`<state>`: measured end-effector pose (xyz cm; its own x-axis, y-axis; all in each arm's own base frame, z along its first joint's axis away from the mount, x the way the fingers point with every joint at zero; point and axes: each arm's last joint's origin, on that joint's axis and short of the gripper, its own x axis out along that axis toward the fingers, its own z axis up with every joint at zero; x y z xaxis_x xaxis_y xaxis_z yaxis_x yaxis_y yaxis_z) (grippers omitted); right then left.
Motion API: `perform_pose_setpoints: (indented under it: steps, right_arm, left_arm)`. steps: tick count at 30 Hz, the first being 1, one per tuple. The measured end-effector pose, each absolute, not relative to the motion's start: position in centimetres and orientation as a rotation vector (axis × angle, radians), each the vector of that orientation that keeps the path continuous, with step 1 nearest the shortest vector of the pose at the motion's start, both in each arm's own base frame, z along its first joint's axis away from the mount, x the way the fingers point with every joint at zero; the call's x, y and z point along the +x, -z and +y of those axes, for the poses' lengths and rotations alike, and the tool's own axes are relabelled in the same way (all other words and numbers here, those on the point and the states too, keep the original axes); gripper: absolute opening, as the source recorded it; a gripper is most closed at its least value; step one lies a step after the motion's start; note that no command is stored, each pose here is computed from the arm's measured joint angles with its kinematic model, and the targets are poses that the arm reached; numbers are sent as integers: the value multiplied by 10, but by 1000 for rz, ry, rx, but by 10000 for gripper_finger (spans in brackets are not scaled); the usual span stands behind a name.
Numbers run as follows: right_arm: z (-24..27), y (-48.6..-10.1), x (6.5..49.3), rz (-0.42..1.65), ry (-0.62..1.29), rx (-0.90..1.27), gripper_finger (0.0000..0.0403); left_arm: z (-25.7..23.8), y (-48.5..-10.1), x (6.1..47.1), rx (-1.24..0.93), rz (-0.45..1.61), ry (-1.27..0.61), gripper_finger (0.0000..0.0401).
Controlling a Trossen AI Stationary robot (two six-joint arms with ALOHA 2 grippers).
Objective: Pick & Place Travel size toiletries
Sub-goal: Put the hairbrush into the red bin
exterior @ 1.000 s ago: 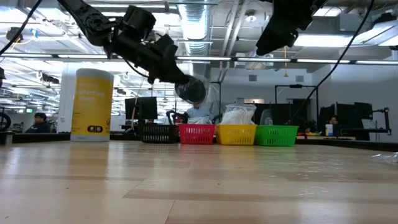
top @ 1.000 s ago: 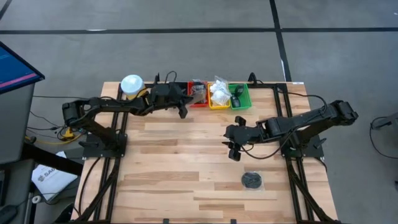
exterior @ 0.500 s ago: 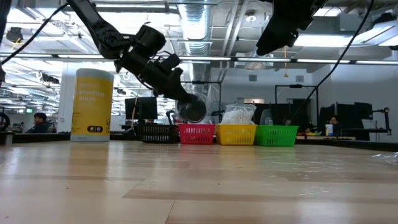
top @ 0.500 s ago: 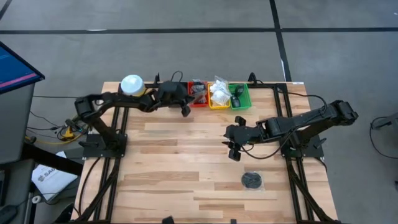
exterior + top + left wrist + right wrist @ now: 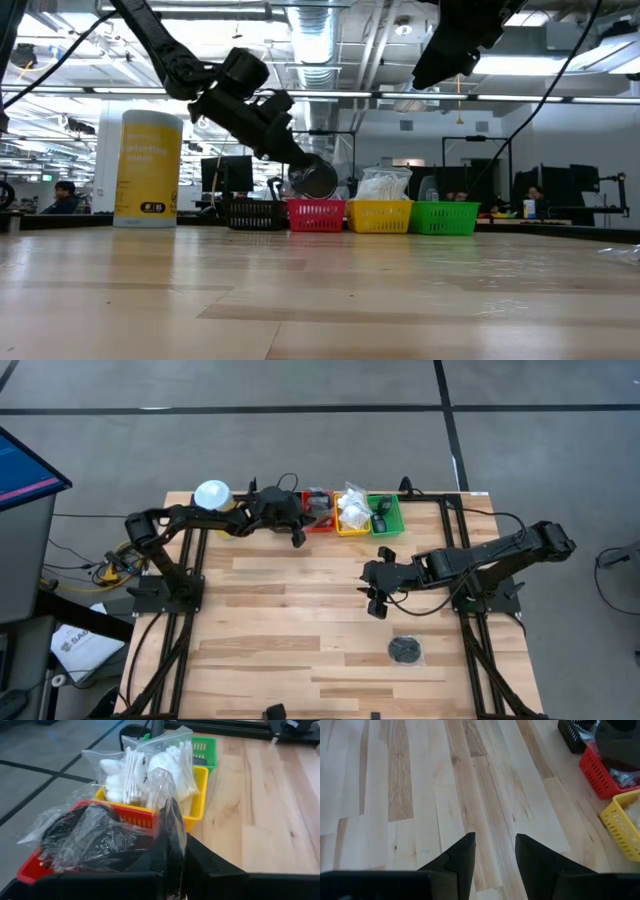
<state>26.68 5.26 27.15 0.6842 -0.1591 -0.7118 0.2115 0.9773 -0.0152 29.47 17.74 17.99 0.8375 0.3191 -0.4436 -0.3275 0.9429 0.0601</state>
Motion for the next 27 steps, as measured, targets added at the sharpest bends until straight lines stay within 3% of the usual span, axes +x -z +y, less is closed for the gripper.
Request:
perform_pose_setpoints:
  steps: [27]
  right_arm:
    - [52, -271, 267, 791, 206, 63, 129]
  left_arm:
    - [191, -187, 291, -31, 427, -321, 19]
